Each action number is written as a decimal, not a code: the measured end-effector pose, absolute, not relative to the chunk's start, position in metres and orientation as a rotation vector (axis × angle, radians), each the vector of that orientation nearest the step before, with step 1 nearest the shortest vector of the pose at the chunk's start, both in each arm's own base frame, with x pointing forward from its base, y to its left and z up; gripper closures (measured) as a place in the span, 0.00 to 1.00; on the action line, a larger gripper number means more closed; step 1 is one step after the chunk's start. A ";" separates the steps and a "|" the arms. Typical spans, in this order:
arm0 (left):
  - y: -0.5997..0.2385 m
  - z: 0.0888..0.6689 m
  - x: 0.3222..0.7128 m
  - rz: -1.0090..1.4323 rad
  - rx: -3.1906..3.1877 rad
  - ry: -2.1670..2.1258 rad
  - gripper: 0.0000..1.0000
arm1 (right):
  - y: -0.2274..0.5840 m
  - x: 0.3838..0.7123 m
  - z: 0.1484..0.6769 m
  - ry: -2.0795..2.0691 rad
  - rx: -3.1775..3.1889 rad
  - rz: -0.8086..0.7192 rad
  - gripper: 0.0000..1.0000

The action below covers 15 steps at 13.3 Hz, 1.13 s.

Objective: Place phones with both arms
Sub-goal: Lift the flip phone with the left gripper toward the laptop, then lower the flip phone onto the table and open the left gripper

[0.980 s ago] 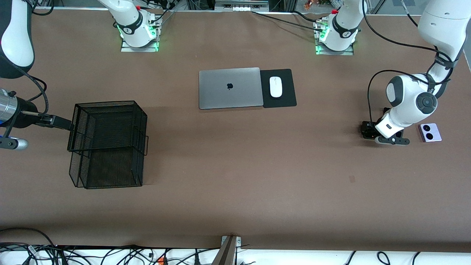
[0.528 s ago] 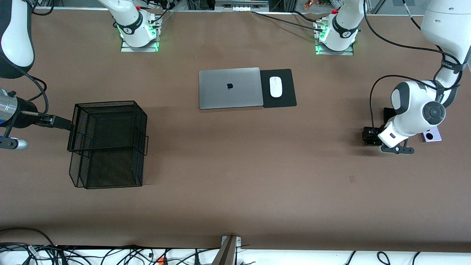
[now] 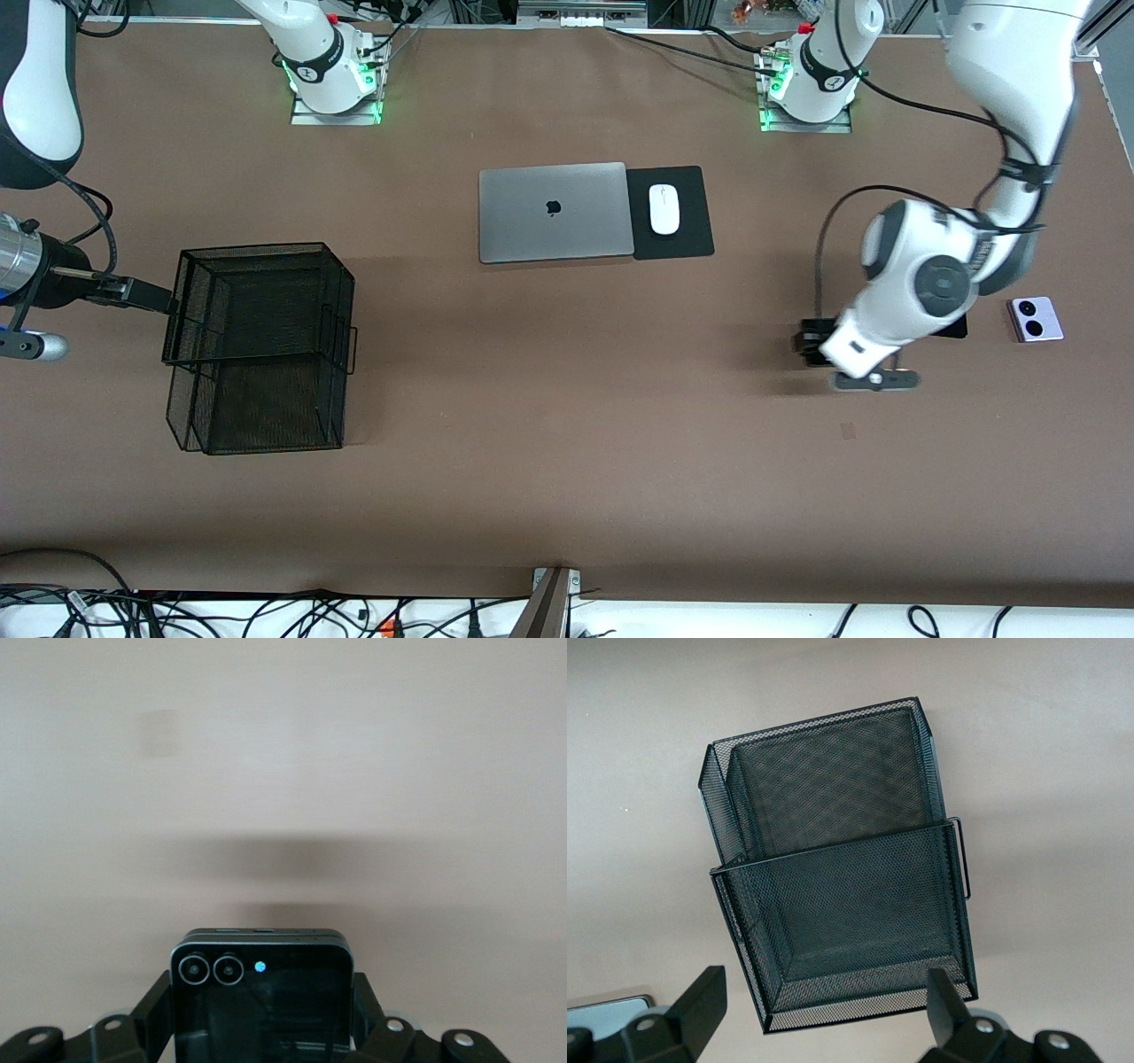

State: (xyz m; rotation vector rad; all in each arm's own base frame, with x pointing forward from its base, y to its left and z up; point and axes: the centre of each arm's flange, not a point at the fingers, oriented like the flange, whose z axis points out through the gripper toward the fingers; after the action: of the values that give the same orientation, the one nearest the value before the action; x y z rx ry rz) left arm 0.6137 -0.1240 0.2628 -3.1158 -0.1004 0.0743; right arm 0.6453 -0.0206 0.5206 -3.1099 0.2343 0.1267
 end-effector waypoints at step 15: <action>-0.477 0.246 0.570 0.006 -3.183 -0.271 0.19 | -0.020 0.645 0.520 0.234 -3.110 0.127 0.00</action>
State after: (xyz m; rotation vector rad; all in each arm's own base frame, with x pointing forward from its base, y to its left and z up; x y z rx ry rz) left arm 0.5699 -0.4774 0.2458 -3.1833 -0.2709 0.0064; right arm 0.6452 -0.0205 0.5205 -3.1099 0.2339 0.1275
